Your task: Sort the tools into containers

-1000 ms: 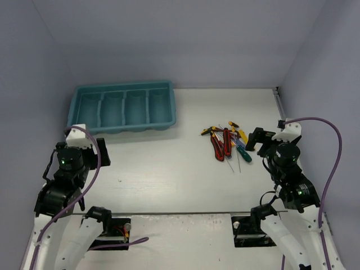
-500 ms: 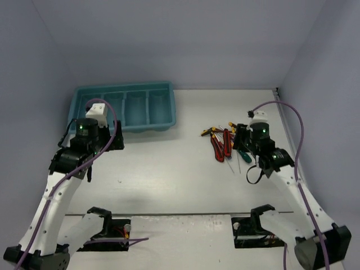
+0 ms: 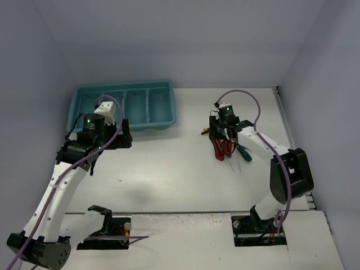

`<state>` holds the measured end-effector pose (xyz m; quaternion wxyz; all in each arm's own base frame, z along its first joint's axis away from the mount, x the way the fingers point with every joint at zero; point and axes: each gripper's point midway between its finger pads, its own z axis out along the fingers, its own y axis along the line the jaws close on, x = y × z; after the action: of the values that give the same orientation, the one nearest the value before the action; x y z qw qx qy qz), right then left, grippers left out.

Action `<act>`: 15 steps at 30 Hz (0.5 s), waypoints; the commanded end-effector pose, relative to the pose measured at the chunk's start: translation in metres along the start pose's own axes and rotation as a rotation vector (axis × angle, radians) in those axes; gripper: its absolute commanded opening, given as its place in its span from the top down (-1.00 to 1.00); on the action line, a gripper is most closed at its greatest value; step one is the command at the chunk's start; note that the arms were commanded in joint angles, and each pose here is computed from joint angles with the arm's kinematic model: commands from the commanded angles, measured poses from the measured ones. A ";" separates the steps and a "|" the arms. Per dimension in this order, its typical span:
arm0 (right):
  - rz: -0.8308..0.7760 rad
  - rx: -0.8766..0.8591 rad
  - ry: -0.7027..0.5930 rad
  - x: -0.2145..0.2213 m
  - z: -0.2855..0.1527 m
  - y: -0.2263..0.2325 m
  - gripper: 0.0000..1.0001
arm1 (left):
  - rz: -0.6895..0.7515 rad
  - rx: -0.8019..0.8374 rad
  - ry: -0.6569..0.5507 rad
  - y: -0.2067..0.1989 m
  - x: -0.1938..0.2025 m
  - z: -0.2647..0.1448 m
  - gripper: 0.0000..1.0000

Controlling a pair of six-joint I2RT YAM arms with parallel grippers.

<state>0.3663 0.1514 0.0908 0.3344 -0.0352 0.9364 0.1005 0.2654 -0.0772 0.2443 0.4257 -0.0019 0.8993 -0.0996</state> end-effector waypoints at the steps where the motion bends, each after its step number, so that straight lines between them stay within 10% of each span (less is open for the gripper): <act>1: -0.030 0.023 -0.087 -0.034 0.014 0.012 0.22 | -0.024 0.072 -0.093 -0.015 -0.020 -0.016 -0.83; 15: -0.115 0.218 -0.074 -0.030 0.050 -0.012 0.27 | -0.038 0.095 -0.088 -0.016 -0.005 -0.027 -0.83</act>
<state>0.3933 0.1504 0.0494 0.3293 -0.0495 0.9429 0.0055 0.2463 -0.0814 0.2633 0.4564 -0.0028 0.8797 -0.1334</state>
